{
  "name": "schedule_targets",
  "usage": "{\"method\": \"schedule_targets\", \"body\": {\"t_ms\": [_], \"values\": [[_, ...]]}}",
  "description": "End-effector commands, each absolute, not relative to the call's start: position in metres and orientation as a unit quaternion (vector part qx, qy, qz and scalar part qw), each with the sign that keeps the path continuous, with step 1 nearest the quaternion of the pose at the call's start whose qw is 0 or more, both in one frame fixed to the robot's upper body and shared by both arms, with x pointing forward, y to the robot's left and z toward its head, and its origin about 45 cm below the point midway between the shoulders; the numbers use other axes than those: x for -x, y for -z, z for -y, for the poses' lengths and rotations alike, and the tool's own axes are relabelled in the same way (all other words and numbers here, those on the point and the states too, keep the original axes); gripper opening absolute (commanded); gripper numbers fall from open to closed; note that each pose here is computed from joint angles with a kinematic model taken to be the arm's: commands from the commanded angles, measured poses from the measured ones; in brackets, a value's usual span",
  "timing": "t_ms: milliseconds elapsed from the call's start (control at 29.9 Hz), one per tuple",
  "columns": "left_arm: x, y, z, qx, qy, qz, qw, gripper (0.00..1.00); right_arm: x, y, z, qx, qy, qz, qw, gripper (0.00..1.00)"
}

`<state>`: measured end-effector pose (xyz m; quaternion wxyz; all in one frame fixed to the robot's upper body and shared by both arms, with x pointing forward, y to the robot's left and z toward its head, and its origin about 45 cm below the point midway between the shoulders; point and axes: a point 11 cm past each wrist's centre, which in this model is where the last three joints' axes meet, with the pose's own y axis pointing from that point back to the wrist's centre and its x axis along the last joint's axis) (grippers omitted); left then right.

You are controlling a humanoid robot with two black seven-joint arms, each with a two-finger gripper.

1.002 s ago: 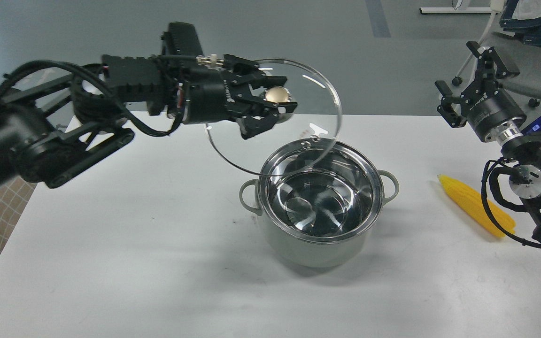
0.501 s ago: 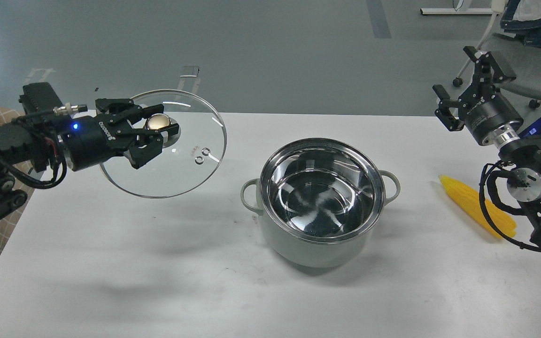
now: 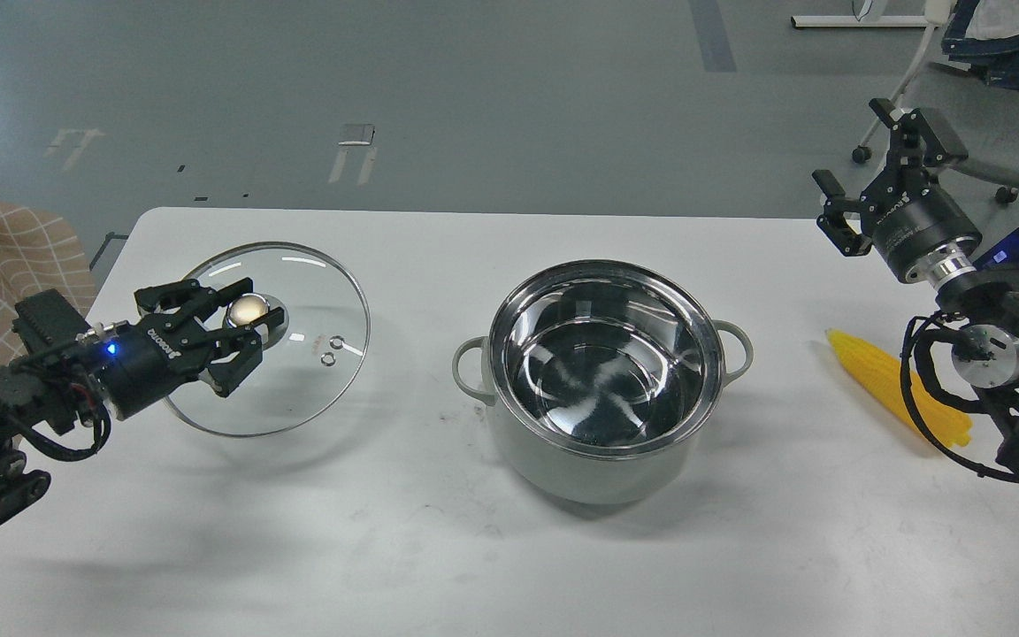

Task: Open pot and put corn in
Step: 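Lift the glass lid off the pot and carry it beside the pot, then release the lid on the table and raise the left gripper away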

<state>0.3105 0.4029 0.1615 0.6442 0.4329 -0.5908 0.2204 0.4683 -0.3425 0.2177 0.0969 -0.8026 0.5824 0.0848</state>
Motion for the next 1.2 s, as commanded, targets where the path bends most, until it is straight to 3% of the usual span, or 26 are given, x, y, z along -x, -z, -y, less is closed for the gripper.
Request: {"method": "schedule_targets", "body": {"t_ms": [0,535,869,936,969,1036,1169], "values": [[-0.301,-0.15,-0.41,-0.445,-0.218,0.576,0.65,0.07,-0.468,-0.217,0.344,0.802,-0.085,-0.584,0.096,1.0],[-0.293,-0.116,-0.403,-0.454,-0.226,0.548,0.666,0.15,-0.467,-0.216,0.345,0.802,-0.086,-0.584,0.095,1.0],[-0.288,-0.109,-0.402,-0.456,-0.226,0.54,0.67,0.33,-0.467,-0.215,0.346,0.801,-0.086,-0.585,0.094,1.0],[-0.288,-0.109,-0.402,-0.456,-0.226,0.54,0.67,0.43,-0.467,-0.215,0.346,0.801,-0.086,-0.585,0.094,1.0],[-0.288,-0.109,-0.402,-0.456,-0.226,0.54,0.67,0.43,-0.467,-0.215,0.346,0.801,-0.086,-0.585,0.094,1.0],[-0.288,-0.109,-0.402,-0.456,-0.226,0.54,0.67,0.56,-0.466,-0.216,0.345,0.802,-0.086,-0.584,0.095,1.0],[-0.288,-0.109,-0.402,-0.456,-0.226,0.54,0.67,0.68,-0.466,-0.216,0.345,0.802,-0.086,-0.584,0.095,1.0]]}}
